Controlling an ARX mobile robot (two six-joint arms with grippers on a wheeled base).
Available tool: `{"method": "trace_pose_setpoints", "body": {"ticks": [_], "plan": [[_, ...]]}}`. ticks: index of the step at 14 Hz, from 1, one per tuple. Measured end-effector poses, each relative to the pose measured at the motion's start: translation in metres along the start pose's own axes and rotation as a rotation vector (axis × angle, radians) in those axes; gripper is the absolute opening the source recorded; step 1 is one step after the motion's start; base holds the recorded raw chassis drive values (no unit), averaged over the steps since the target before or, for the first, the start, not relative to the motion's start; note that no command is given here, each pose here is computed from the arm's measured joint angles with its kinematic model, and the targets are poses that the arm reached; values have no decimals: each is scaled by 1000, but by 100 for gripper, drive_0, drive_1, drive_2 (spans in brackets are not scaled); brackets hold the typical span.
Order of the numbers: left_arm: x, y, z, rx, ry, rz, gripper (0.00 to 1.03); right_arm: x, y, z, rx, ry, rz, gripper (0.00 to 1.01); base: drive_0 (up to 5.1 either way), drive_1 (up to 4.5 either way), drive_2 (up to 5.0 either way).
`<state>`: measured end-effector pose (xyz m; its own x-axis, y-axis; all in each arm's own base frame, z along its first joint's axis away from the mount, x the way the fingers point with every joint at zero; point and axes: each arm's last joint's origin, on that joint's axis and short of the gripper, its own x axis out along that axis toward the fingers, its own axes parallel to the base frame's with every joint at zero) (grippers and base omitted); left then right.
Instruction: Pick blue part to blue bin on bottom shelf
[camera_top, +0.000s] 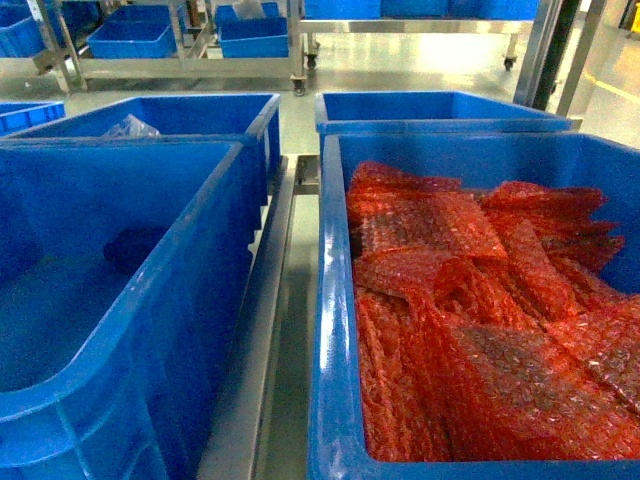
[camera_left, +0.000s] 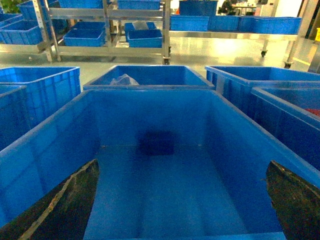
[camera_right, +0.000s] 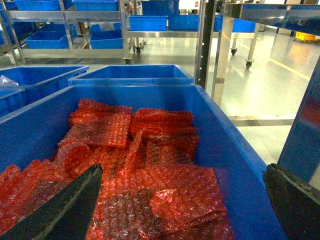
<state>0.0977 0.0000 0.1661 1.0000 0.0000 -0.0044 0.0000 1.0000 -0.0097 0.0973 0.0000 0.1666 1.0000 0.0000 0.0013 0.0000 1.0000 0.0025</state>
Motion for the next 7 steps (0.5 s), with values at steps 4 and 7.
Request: {"method": "trace_pose_setpoints", "body": {"ticks": [4,7], "plan": [[0,0,0,0,0,0,98,0,0,0,0,0,0,98,0,0,0],[0,0,0,0,0,0,98,0,0,0,0,0,0,98,0,0,0]]}}
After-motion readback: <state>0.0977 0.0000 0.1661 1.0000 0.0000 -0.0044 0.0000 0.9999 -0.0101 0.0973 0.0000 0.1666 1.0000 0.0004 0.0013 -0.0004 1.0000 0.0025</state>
